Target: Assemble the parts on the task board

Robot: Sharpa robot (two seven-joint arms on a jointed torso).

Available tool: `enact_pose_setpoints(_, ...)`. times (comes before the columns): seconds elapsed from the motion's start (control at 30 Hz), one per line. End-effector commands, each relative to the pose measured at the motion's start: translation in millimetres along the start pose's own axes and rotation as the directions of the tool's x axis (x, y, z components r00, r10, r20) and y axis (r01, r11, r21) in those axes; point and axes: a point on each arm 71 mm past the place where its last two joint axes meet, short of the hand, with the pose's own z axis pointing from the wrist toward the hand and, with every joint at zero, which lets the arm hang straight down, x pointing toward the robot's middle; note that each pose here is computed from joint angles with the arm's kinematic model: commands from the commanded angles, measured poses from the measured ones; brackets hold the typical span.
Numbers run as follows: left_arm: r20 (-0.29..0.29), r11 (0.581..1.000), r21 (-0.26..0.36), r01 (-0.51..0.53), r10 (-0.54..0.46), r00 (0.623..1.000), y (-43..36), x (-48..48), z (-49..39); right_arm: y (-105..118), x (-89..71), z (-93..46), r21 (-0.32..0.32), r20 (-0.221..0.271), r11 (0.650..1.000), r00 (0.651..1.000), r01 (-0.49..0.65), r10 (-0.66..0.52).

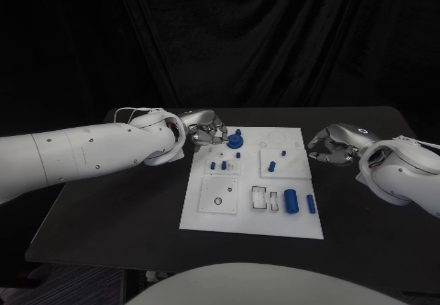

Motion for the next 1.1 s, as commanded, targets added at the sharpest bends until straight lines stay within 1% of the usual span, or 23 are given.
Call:
enact_pose_setpoints(0.03, -0.090, 0.986, 0.116, -0.121, 0.131, 0.987, -8.1, 4.6, 6.7, 0, 0.1, 0.0, 0.009, 0.012, 1.000, 1.000, -0.003, 0.003)
enact_pose_setpoints(0.17, -0.113, 0.969, 0.147, -0.199, 0.216, 0.970, -11.3, 6.3, 16.1, 0, 0.2, 0.5, 0.009, 0.011, 1.000, 1.000, -0.003, 0.003)
enact_pose_setpoints(0.3, -0.142, 0.951, 0.180, -0.250, 0.277, 0.950, -16.8, 9.3, 25.9, 1, 0.3, 1.0, 0.008, 0.011, 1.000, 1.000, -0.003, 0.003)
enact_pose_setpoints(0.33, -0.147, 0.939, 0.190, -0.285, 0.315, 0.938, -18.9, 10.5, 29.2, 1, 0.4, 1.1, 0.008, 0.010, 1.000, 1.000, -0.003, 0.003)
enact_pose_setpoints(0.47, -0.136, 0.901, 0.216, -0.377, 0.410, 0.902, -23.9, 12.1, 35.5, 1, 0.6, 1.4, 0.008, 0.009, 1.000, 1.000, -0.003, 0.003)
enact_pose_setpoints(0.6, -0.108, 0.860, 0.234, -0.454, 0.487, 0.867, -28.4, 12.8, 38.4, 2, 0.7, 1.6, 0.007, 0.009, 1.000, 1.000, -0.003, 0.003)
enact_pose_setpoints(0.7, -0.090, 0.817, 0.248, -0.521, 0.555, 0.827, -32.3, 13.9, 39.9, 2, 0.6, 1.6, 0.008, 0.008, 1.000, 1.000, -0.003, 0.003)
enact_pose_setpoints(0.87, -0.049, 0.752, 0.277, -0.597, 0.632, 0.773, -39.4, 15.0, 41.8, 3, 0.8, 2.3, 0.007, 0.007, 1.000, 1.000, -0.003, 0.003)
enact_pose_setpoints(0.97, -0.024, 0.731, 0.290, -0.618, 0.651, 0.759, -43.5, 15.0, 42.6, 3, 1.0, 2.9, 0.007, 0.006, 1.000, 1.000, -0.002, 0.002)
enact_pose_setpoints(1.1, -0.009, 0.718, 0.295, -0.630, 0.662, 0.750, -46.3, 14.6, 44.2, 3, 1.3, 3.5, 0.007, 0.004, 1.000, 1.000, -0.001, 0.001)
